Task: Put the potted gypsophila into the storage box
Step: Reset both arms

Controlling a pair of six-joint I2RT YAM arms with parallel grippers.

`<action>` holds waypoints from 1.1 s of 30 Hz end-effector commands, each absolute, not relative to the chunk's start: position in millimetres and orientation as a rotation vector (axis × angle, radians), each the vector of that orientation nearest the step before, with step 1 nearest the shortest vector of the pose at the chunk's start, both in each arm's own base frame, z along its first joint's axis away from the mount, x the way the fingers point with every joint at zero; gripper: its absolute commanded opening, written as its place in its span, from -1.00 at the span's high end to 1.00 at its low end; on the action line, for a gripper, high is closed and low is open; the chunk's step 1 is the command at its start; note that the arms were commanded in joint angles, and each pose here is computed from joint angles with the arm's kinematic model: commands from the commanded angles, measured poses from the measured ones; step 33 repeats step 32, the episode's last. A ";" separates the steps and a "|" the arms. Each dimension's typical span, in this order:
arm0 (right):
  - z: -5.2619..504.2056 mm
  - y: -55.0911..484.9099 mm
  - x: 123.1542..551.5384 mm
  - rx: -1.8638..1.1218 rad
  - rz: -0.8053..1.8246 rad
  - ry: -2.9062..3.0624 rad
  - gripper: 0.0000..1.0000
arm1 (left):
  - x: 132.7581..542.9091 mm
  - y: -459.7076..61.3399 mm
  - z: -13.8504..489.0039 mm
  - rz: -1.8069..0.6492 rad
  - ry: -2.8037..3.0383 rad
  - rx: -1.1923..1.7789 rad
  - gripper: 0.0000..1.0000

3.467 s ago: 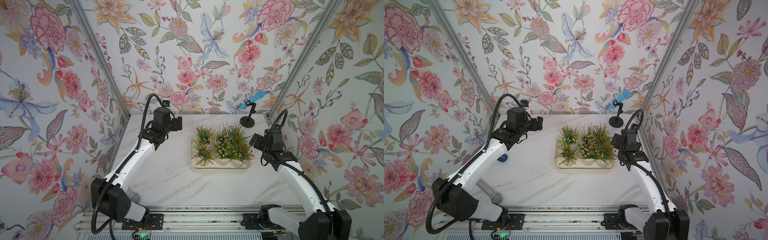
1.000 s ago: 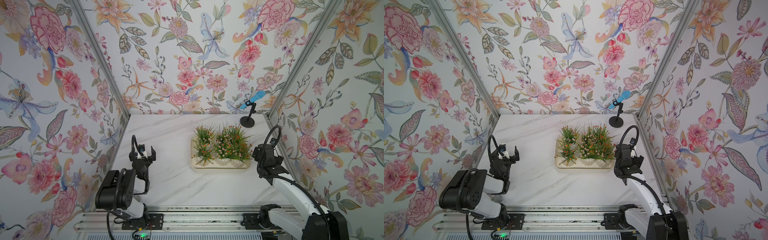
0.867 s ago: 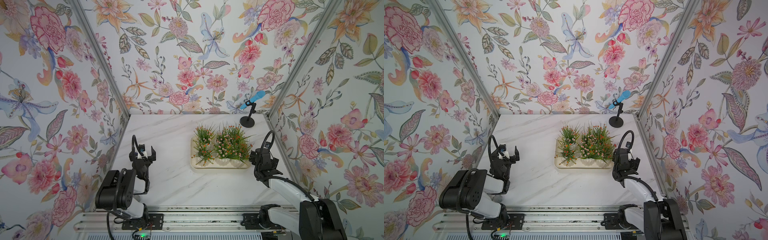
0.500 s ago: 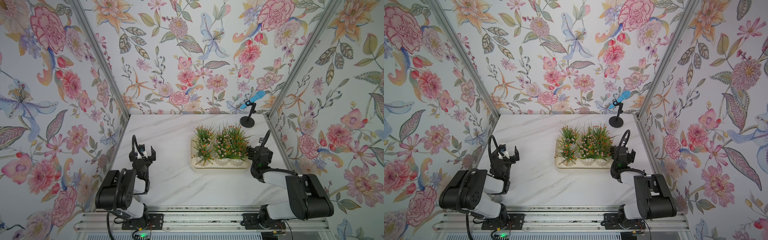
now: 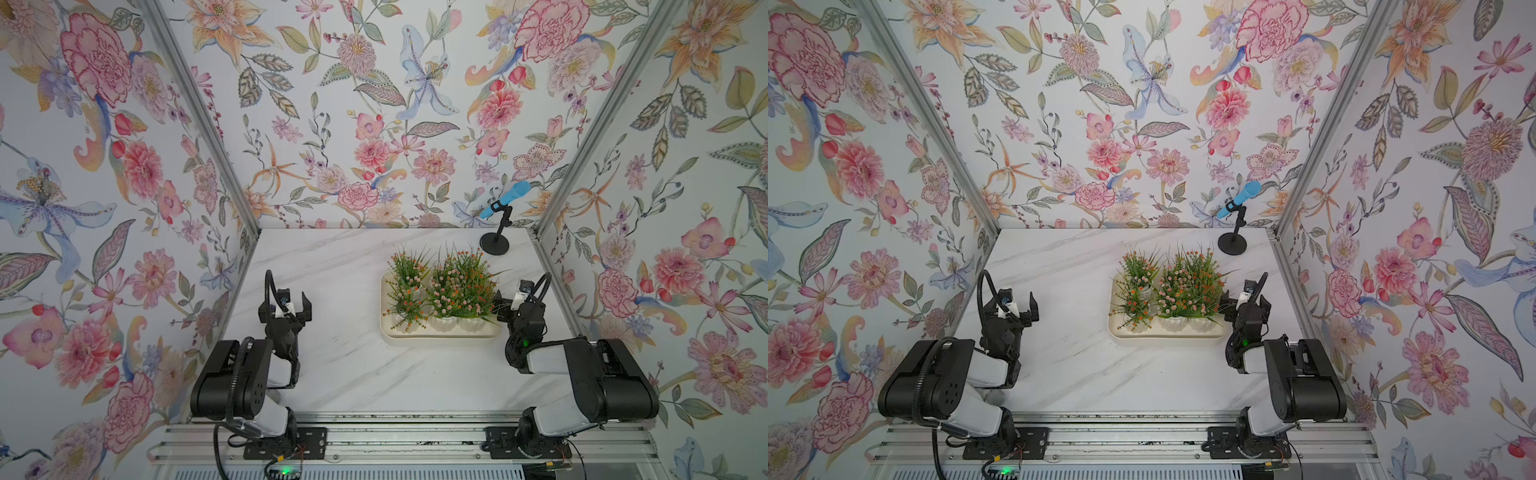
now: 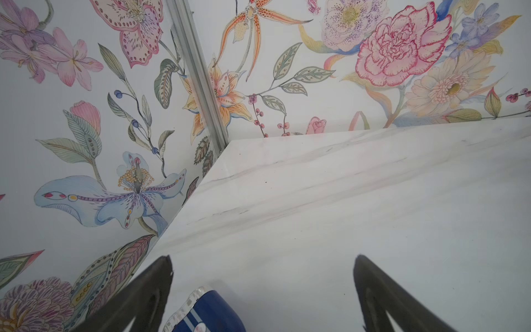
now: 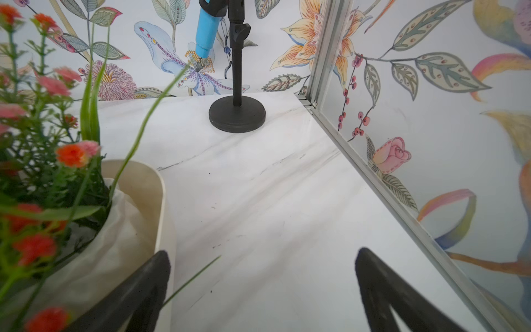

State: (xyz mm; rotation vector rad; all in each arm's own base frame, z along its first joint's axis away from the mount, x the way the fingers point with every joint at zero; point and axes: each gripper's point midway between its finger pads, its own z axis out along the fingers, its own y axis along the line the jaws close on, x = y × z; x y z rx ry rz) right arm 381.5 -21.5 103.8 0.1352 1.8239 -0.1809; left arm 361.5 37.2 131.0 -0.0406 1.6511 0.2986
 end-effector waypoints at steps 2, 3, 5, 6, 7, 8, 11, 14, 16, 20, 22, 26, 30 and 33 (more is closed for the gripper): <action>108.8 -14.2 383.4 0.081 -0.138 1.783 -1.00 | 365.7 37.3 147.8 0.317 1.586 -0.049 -0.99; 106.6 -14.3 383.0 0.082 -0.137 1.799 -1.00 | 365.9 37.5 148.1 0.317 1.585 -0.049 -0.99; 108.2 -14.4 383.5 0.084 -0.136 1.792 -1.00 | 365.8 37.8 147.8 0.319 1.587 -0.050 -0.99; 107.6 -14.6 383.3 0.084 -0.138 1.793 -1.00 | 365.7 37.4 147.4 0.318 1.588 -0.048 -0.99; 107.1 -14.3 383.0 0.083 -0.136 1.797 -1.00 | 365.9 37.3 147.4 0.318 1.588 -0.047 -0.99; 107.1 -14.4 383.1 0.084 -0.137 1.797 -1.00 | 365.7 37.5 147.4 0.318 1.588 -0.048 -0.99; 107.4 -14.5 383.1 0.084 -0.138 1.796 -1.00 | 365.7 37.5 147.5 0.319 1.587 -0.049 -0.99; 108.0 -14.5 383.5 0.085 -0.137 1.794 -1.00 | 367.2 35.5 147.1 0.315 1.591 -0.035 -0.99; 107.4 -14.5 383.4 0.084 -0.137 1.795 -1.00 | 368.8 32.3 146.0 0.306 1.597 -0.016 -0.99; 107.9 -14.4 383.0 0.083 -0.138 1.794 -1.00 | 369.1 32.5 146.1 0.307 1.597 -0.016 -0.99; 107.4 -13.9 383.3 0.082 -0.137 1.796 -1.00 | 369.2 32.7 146.2 0.307 1.597 -0.017 -0.99; 107.5 -14.2 383.2 0.083 -0.138 1.795 -1.00 | 369.3 32.8 146.4 0.307 1.597 -0.017 -0.99; 108.0 -14.2 382.9 0.084 -0.138 1.793 -1.00 | 369.8 32.7 146.1 0.306 1.599 -0.018 -0.99; 108.0 -14.1 383.1 0.083 -0.140 1.793 -1.00 | 369.3 33.1 146.1 0.309 1.598 -0.018 -0.99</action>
